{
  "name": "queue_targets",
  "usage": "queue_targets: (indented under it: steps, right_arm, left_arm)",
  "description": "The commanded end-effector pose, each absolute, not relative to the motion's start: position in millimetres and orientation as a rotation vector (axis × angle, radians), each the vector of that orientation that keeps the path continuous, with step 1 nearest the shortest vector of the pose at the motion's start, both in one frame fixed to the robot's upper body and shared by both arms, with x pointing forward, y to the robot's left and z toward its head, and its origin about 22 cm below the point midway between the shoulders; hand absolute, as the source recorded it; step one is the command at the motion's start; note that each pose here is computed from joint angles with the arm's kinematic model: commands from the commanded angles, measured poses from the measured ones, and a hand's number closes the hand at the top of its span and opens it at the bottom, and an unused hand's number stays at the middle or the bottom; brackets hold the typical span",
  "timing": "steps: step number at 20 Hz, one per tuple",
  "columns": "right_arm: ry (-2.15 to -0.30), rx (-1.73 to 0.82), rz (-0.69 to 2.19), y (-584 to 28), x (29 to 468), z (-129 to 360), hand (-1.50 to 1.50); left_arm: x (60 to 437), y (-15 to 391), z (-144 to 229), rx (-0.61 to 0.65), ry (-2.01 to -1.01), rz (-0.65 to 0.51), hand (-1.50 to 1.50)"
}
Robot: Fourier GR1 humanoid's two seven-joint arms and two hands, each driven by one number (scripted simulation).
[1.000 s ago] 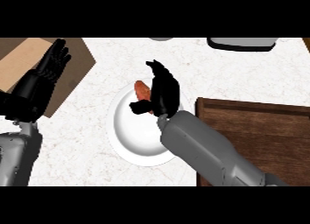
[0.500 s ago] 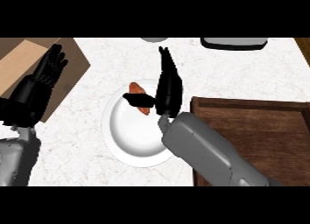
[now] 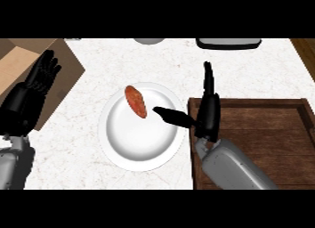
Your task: Pick the sweet potato from the tray and place it in the plate
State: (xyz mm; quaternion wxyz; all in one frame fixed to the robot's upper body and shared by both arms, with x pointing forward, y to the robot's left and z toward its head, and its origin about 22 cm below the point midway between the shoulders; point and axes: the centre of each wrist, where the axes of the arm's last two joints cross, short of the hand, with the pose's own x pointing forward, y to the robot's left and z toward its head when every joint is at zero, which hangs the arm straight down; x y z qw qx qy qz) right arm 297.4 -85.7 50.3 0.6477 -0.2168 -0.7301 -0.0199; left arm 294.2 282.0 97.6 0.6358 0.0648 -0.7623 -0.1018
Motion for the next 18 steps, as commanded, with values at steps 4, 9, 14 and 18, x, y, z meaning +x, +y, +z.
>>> queue_targets:
  steps: [4, 9, 14, 18]
  right_arm:
    - [-1.681, -0.481, -0.005, -155.9, 242.5, 43.8, -1.5]
    - [-1.678, -0.506, 0.011, -199.6, 211.7, 52.4, -1.5]
    - [-1.698, -0.506, 0.011, -237.1, 205.9, 38.3, -1.5]
    - [-1.689, -0.613, 0.039, -245.5, 194.3, 43.2, -1.5]
  left_arm:
    - [306.8, 298.5, 94.3, 0.138, -1.739, -0.213, 0.0]
    - [295.4, 287.9, 105.7, 0.143, -1.745, -0.222, 0.0]
    - [291.4, 284.3, 109.2, 0.164, -1.75, -0.223, 0.0]
    - [289.8, 283.5, 92.2, 0.163, -1.749, -0.235, 0.0]
